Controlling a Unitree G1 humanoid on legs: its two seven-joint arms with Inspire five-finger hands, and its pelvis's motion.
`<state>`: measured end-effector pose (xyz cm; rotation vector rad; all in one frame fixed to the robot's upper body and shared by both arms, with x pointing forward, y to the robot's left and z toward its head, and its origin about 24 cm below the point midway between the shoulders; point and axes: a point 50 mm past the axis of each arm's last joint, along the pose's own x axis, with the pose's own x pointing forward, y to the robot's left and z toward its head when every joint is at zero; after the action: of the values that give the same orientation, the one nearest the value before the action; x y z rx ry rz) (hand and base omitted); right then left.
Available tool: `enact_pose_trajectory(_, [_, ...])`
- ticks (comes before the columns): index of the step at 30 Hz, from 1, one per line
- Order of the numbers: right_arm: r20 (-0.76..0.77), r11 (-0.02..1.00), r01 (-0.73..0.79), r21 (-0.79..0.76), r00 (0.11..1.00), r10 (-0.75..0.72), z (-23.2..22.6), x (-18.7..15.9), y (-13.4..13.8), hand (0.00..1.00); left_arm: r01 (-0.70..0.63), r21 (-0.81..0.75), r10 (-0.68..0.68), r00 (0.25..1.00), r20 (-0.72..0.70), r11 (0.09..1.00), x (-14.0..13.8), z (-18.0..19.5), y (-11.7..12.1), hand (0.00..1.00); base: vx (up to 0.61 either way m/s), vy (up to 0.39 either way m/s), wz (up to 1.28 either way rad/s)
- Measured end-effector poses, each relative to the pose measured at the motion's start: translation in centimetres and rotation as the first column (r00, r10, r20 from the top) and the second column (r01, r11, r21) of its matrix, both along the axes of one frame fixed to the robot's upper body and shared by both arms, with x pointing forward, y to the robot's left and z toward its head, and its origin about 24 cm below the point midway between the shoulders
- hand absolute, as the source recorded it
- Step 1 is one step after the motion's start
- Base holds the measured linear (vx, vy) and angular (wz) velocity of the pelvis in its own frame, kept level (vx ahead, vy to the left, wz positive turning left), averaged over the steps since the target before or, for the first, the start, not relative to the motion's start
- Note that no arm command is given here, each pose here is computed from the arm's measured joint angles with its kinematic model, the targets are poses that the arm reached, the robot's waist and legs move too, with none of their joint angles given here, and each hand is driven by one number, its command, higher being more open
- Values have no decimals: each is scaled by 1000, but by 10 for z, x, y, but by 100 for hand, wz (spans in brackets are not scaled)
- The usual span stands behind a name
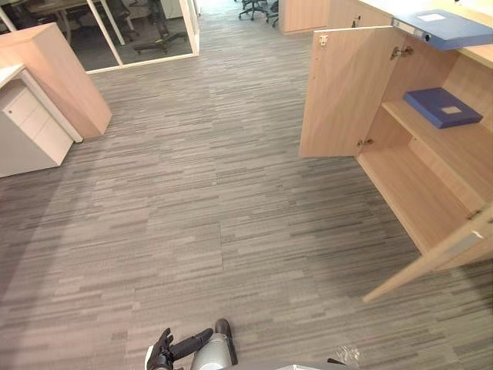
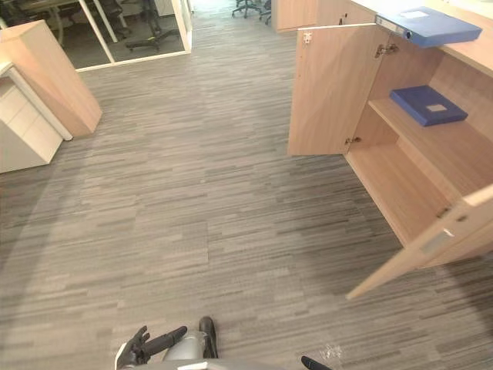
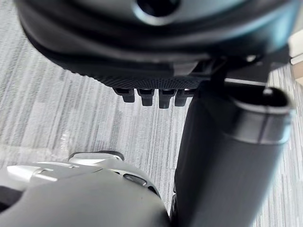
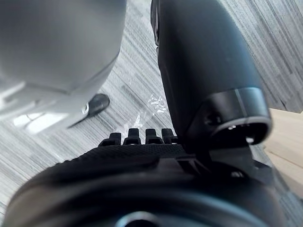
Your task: Walk over to the cabinet, pick up the folder, carry it to the office cabinet, place the folder inside the office cabinet, then close the office cabinet door
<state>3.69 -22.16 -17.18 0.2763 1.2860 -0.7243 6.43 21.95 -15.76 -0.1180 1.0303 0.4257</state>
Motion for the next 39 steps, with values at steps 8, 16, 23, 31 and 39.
enact_pose_trajectory(8, [91,995,82,-51,993,-77,8,17,-25,100,125,-30,-127,988,-92,992,-9,-7,-16,100,419,464,-27])
enact_pose_trajectory(16, [176,997,-57,-49,982,65,10,37,5,100,128,29,-127,991,-41,991,9,0,-3,100,203,-23,-10])
enact_pose_trajectory(23, [146,996,-67,-60,986,75,9,26,2,100,48,-70,-46,998,37,996,29,0,-29,100,298,-245,16])
enact_pose_trajectory(31, [58,993,-100,-69,993,104,7,8,-3,100,-114,-73,120,990,78,991,24,4,-23,100,338,-69,-94])
enact_pose_trajectory(39, [72,977,-195,-91,977,202,7,19,1,100,-167,-74,175,978,114,983,30,7,-22,100,376,224,-102])
